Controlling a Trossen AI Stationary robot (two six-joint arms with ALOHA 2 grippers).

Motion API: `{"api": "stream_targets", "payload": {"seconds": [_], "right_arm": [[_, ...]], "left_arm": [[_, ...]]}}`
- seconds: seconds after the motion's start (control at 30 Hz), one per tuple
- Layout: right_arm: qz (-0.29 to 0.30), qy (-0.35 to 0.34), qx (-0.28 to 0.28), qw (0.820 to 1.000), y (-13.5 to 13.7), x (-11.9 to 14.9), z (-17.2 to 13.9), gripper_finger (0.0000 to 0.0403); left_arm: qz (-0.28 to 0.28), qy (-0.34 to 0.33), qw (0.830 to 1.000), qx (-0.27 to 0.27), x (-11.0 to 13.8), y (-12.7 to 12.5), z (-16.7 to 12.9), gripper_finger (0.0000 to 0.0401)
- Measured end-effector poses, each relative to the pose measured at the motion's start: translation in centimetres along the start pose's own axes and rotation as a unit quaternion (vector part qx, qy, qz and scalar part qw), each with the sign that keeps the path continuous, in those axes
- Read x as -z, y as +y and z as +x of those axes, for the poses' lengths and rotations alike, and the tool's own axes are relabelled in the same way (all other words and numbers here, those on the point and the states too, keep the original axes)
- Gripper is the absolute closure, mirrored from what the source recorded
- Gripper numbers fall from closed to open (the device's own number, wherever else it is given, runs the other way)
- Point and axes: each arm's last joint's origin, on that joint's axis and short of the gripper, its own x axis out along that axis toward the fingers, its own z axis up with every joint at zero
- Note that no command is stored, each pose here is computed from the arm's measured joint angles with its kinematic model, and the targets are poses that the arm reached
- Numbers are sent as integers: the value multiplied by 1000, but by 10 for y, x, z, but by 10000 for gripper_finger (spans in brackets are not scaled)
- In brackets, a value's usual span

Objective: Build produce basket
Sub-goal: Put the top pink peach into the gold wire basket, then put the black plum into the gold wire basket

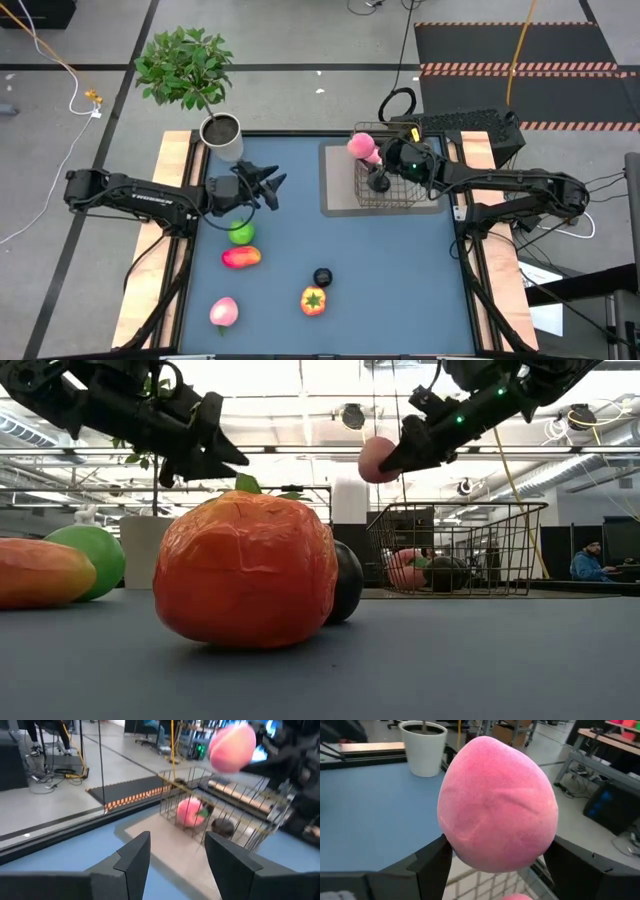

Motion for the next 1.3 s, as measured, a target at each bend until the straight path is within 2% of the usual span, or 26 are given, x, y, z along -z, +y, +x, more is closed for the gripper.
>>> {"api": "stream_targets", "payload": {"seconds": [0.13,0.27,0.4,0.47,0.53,0.63,0.8,1.07,1.3], "right_arm": [[12,37,6,999,-4,7,1,124],[19,117,17,993,-5,23,-1,124],[-9,167,116,979,-13,33,-4,124],[-17,204,133,970,-18,40,-8,124],[-11,246,111,963,-20,48,-11,124],[10,292,51,955,-22,56,-13,124],[20,296,36,954,-26,56,-13,115],[17,321,45,946,-31,61,-15,50],[42,274,50,960,-34,46,-25,25]], "left_arm": [[34,41,998,-14,9,3,0,210],[63,86,994,-29,18,7,-2,210],[84,113,989,-37,23,10,-3,210],[89,114,989,-37,24,10,-3,210],[88,115,989,-30,24,9,-3,210],[88,118,989,-19,25,7,-4,210],[75,115,990,-13,24,5,-5,210],[90,112,990,-5,24,2,-6,210],[106,108,988,-17,22,7,-3,210]]}}
